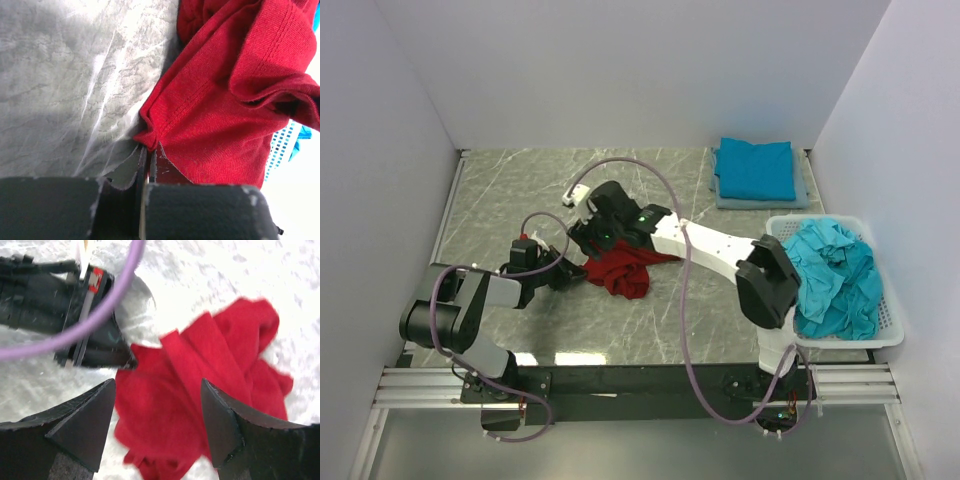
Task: Fold and stack the t-shirts
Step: Flatten the tshirt out
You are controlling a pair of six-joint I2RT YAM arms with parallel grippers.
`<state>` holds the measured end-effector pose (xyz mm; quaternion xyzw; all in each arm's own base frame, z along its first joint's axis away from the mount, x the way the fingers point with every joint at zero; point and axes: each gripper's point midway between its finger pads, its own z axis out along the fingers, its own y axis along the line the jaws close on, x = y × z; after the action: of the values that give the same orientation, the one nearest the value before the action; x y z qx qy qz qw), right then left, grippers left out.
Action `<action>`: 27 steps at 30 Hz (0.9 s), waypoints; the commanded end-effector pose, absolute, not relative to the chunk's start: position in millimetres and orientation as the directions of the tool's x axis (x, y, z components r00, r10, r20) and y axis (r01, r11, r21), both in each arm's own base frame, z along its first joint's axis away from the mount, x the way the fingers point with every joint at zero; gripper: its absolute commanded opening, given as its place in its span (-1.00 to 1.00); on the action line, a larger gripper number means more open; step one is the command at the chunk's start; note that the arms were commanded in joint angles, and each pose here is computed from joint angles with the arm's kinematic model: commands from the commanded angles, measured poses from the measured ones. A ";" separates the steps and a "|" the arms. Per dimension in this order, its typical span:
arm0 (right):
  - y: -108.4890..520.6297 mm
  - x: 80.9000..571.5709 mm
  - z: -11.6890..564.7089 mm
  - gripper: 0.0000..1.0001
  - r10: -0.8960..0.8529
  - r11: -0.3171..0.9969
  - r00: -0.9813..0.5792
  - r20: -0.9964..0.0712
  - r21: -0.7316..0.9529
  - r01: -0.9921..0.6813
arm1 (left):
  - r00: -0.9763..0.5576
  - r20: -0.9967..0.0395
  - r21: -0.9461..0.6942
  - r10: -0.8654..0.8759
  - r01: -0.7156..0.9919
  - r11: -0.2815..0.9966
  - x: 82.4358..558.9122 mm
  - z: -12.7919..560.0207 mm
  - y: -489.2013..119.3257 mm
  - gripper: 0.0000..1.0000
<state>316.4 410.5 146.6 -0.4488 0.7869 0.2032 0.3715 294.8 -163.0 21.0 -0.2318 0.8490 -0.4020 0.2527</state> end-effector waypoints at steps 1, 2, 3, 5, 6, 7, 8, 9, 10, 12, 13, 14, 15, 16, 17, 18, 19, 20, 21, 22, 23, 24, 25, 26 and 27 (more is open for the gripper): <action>427.5 332.9 155.8 0.50 -0.599 0.435 -0.206 -0.774 -0.099 -0.895 | -0.771 -0.249 -0.787 -0.586 -0.191 0.587 295.4 17.4 -162.3 -0.99; 430.4 335.4 152.0 0.50 -0.607 0.429 -0.202 -0.769 -0.102 -0.897 | -0.769 -0.250 -0.788 -0.588 -0.192 0.585 295.9 18.3 -162.2 -0.99; 433.2 338.9 138.0 0.49 -0.626 0.427 -0.212 -0.751 -0.102 -0.898 | -0.767 -0.254 -0.786 -0.590 -0.191 0.587 295.7 18.4 -161.5 -0.99; 437.4 347.8 134.3 0.46 -0.634 0.444 -0.219 -0.742 -0.118 -0.888 | -0.762 -0.260 -0.787 -0.594 -0.189 0.587 296.3 21.2 -160.7 -0.99; 438.7 350.7 121.7 0.42 -0.645 0.448 -0.233 -0.728 -0.114 -0.887 | -0.758 -0.265 -0.779 -0.596 -0.196 0.595 296.4 20.2 -158.8 -0.99; 441.3 352.8 120.8 0.40 -0.643 0.450 -0.233 -0.730 -0.114 -0.886 | -0.754 -0.270 -0.780 -0.598 -0.193 0.596 297.3 22.8 -158.3 -0.99; 441.0 355.8 117.8 0.34 -0.644 0.461 -0.237 -0.728 -0.122 -0.879 | -0.751 -0.274 -0.776 -0.600 -0.196 0.599 297.8 23.2 -157.2 -0.99; 441.6 357.6 114.3 0.22 -0.637 0.478 -0.249 -0.729 -0.120 -0.870 | -0.748 -0.281 -0.772 -0.601 -0.195 0.605 298.4 23.7 -156.1 -0.99; 442.3 361.1 112.6 -0.07 -0.623 0.494 -0.252 -0.740 -0.122 -0.861 | -0.744 -0.286 -0.767 -0.603 -0.199 0.610 298.9 24.5 -154.5 -0.99; 440.0 368.3 123.1 -0.86 -0.577 0.556 -0.273 -0.770 -0.125 -0.822 | -0.738 -0.295 -0.763 -0.607 -0.201 0.615 300.6 26.7 -152.9 -0.99; 440.0 368.9 126.0 -1.00 -0.555 0.571 -0.270 -0.787 -0.124 -0.812 | -0.731 -0.304 -0.757 -0.611 -0.204 0.621 301.9 28.3 -150.9 -0.99; 439.0 369.4 133.4 -1.00 -0.534 0.582 -0.267 -0.802 -0.119 -0.805 | -0.727 -0.311 -0.755 -0.612 -0.202 0.624 302.7 30.3 -150.3 -0.99; 434.9 371.6 157.2 -1.00 -0.488 0.613 -0.255 -0.834 -0.120 -0.781 | -0.719 -0.322 -0.752 -0.615 -0.200 0.628 305.5 33.2 -148.6 -0.99; 431.6 371.9 162.6 -1.00 -0.463 0.631 -0.245 -0.852 -0.123 -0.766 | -0.708 -0.343 -0.752 -0.617 -0.186 0.632 308.7 40.5 -147.4 -0.99; 426.6 374.0 174.1 -1.00 -0.440 0.654 -0.238 -0.866 -0.127 -0.746 | -0.696 -0.351 -0.726 -0.626 -0.220 0.651 308.5 37.6 -140.4 -0.99; 414.7 378.7 200.1 -1.00 -0.394 0.707 -0.227 -0.891 -0.136 -0.694 | -0.682 -0.381 -0.714 -0.624 -0.212 0.668 315.1 45.1 -137.0 -0.99; 406.6 379.6 204.5 -1.00 -0.378 0.730 -0.230 -0.897 -0.136 -0.670 | -0.660 -0.413 -0.708 -0.628 -0.200 0.677 319.2 57.2 -133.2 -0.99; 396.8 378.7 227.4 -1.00 -0.329 0.757 -0.224 -0.917 -0.114 -0.643 | -0.643 -0.431 -0.677 -0.634 -0.234 0.698 318.9 57.1 -124.2 -0.99; 385.9 381.8 238.7 -1.00 -0.303 0.789 -0.219 -0.928 -0.115 -0.604 | -0.608 -0.475 -0.682 -0.636 -0.202 0.703 325.6 78.3 -121.2 -0.99; 376.0 378.6 235.9 -1.00 -0.300 0.801 -0.230 -0.926 -0.114 -0.588 | -0.586 -0.496 -0.672 -0.641 -0.208 0.711 327.5 86.0 -116.2 -0.99; 363.2 375.0 260.2 -1.00 -0.254 0.821 -0.208 -0.945 -0.096 -0.563 | -0.555 -0.521 -0.650 -0.648 -0.234 0.723 328.5 91.4 -107.0 -0.99; 352.8 374.6 267.1 -1.00 -0.238 0.834 -0.201 -0.950 -0.095 -0.543 | -0.521 -0.553 -0.644 -0.650 -0.226 0.730 333.6 106.8 -101.9 -0.99; 339.2 373.5 264.6 -1.00 -0.237 0.854 -0.203 -0.950 -0.104 -0.510 | -0.477 -0.586 -0.649 -0.655 -0.208 0.731 334.6 126.9 -97.1 -0.99; 328.9 372.7 272.6 -1.00 -0.219 0.868 -0.194 -0.956 -0.101 -0.486 | -0.446 -0.606 -0.645 -0.659 -0.211 0.735 335.4 138.4 -91.7 -0.99; 314.2 367.9 295.8 -1.00 -0.173 0.886 -0.164 -0.971 -0.080 -0.457 | -0.406 -0.630 -0.627 -0.662 -0.238 0.742 335.9 149.6 -81.6 -0.99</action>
<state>361.1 351.5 235.4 -0.2994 0.7787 0.1231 0.5375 327.3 -112.4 112.7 -0.2588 0.8268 -0.2919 0.4053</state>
